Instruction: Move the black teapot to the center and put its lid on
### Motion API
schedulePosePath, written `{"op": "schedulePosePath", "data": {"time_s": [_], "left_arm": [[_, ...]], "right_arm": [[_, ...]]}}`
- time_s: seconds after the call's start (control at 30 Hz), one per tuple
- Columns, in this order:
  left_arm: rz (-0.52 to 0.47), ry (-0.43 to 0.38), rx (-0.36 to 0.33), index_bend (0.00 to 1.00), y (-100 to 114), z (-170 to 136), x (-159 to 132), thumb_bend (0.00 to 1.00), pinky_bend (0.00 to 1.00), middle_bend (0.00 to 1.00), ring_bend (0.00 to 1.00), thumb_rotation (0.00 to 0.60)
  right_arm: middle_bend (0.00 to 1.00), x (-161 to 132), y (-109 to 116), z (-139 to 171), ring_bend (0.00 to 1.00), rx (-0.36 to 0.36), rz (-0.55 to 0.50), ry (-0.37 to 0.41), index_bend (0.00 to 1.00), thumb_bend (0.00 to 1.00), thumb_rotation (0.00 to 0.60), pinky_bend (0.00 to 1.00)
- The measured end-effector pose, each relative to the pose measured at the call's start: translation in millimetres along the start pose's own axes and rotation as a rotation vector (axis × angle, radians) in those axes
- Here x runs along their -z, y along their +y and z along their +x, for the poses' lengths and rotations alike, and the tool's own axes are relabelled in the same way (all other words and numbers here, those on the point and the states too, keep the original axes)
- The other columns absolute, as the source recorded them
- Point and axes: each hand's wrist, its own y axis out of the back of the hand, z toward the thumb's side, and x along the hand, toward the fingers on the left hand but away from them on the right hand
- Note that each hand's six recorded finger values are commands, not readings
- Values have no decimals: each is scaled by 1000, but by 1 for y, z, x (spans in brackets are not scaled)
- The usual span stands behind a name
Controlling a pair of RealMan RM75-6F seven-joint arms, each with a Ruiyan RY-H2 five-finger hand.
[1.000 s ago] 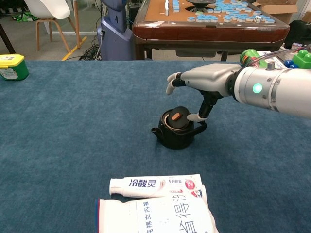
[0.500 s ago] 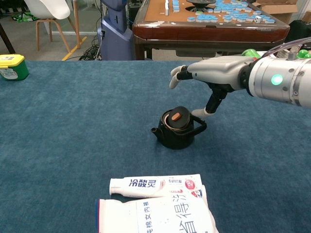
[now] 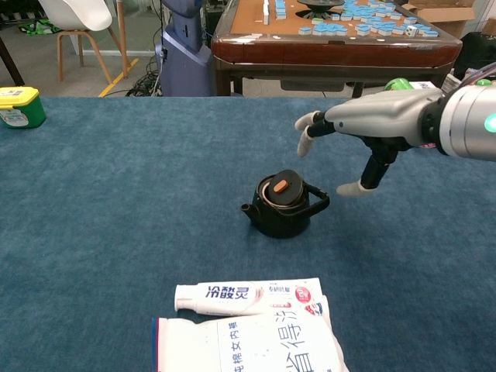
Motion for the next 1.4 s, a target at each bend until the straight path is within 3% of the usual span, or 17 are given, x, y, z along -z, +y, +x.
{"op": "schedulePosePath", "data": {"time_s": [0.2, 0.67, 1.4], "left_arm": [[7, 1, 4, 321, -2, 1, -3, 257, 0, 0, 0, 600], [-13, 28, -2, 323, 1, -3, 9, 257, 0, 0, 0, 600], [-15, 42, 4, 326, -3, 0, 13, 256, 0, 0, 0, 600]], "right_arm": [[0, 0, -5, 3, 0, -50, 13, -8, 242, 299, 600, 0], [0, -16, -11, -12, 0, -73, 17, 25, 242, 289, 600, 0], [0, -2, -27, -25, 0, -117, 15, -6, 242, 289, 600, 0]]}}
